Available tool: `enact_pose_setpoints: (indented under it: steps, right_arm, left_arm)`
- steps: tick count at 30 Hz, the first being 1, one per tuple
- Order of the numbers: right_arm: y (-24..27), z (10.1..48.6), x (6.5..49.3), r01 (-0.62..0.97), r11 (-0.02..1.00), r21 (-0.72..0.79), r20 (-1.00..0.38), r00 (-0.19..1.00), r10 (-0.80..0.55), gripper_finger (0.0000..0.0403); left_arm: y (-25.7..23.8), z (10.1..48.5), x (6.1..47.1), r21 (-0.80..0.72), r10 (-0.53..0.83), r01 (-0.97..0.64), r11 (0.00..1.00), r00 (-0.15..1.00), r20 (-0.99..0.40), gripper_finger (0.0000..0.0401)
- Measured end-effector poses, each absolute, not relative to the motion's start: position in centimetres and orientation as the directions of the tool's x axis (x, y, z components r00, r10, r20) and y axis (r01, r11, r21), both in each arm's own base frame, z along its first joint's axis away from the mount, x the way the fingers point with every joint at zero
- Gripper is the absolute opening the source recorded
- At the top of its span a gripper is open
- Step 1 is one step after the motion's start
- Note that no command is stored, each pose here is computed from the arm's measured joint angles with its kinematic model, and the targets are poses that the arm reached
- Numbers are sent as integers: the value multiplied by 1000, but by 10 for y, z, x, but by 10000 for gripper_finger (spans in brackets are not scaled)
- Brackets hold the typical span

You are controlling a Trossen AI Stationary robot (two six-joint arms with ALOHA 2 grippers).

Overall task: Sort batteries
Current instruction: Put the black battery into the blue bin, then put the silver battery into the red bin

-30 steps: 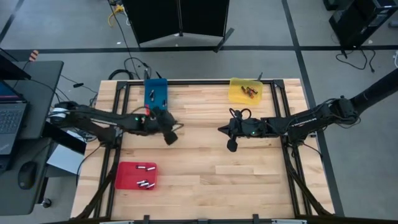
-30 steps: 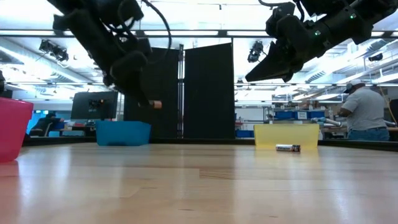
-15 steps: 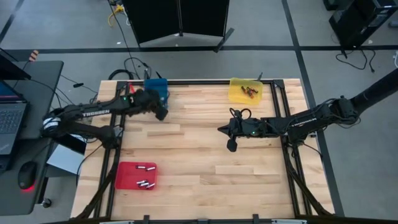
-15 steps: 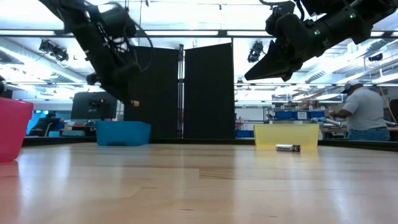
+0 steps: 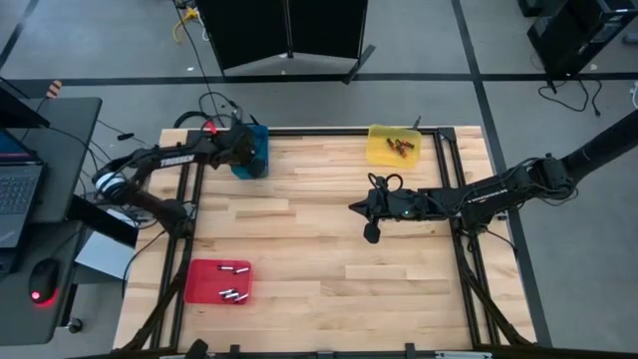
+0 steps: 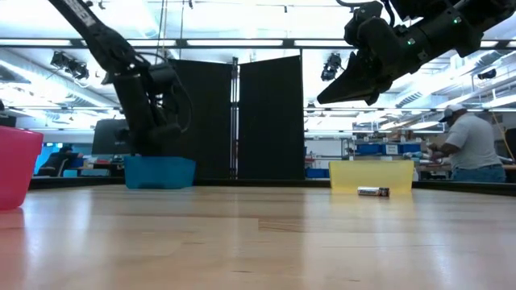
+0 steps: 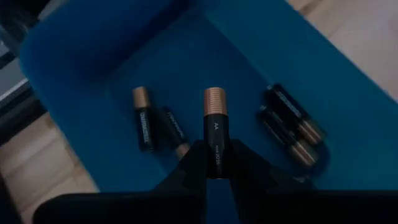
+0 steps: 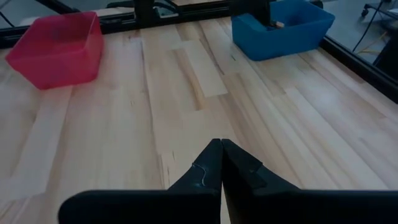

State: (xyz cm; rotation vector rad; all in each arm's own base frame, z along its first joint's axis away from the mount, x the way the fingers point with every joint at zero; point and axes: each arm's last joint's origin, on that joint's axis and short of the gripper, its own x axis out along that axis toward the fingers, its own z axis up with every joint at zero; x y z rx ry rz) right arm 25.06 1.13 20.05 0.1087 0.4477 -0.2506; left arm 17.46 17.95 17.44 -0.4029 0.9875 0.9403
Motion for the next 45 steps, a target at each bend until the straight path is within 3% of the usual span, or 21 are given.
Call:
enact_pose_setpoints:
  steps: [17,25,30,35,41,45]
  right_arm:
    - [11,200,251,259,965,39,-441,871,-215,14]
    - [11,200,251,258,965,38,-441,871,-216,14]
    - [11,200,251,264,963,48,-441,871,-217,17]
    - [8,200,251,268,963,33,-441,868,-227,20]
    - [4,201,251,272,962,11,-440,865,-240,13]
    - [4,201,251,271,963,7,-440,865,-240,20]
  left_arm:
    - [218,153,197,119,400,-815,567,146,-905,49]
    - [218,154,197,136,388,-787,601,139,-911,123]
    - [218,154,197,137,387,-785,604,139,-912,132]
    - [217,164,198,149,344,-771,620,96,-934,106]
    - [209,194,204,218,428,-743,633,102,-898,15]
    - [195,211,201,234,481,-741,629,135,-866,10]
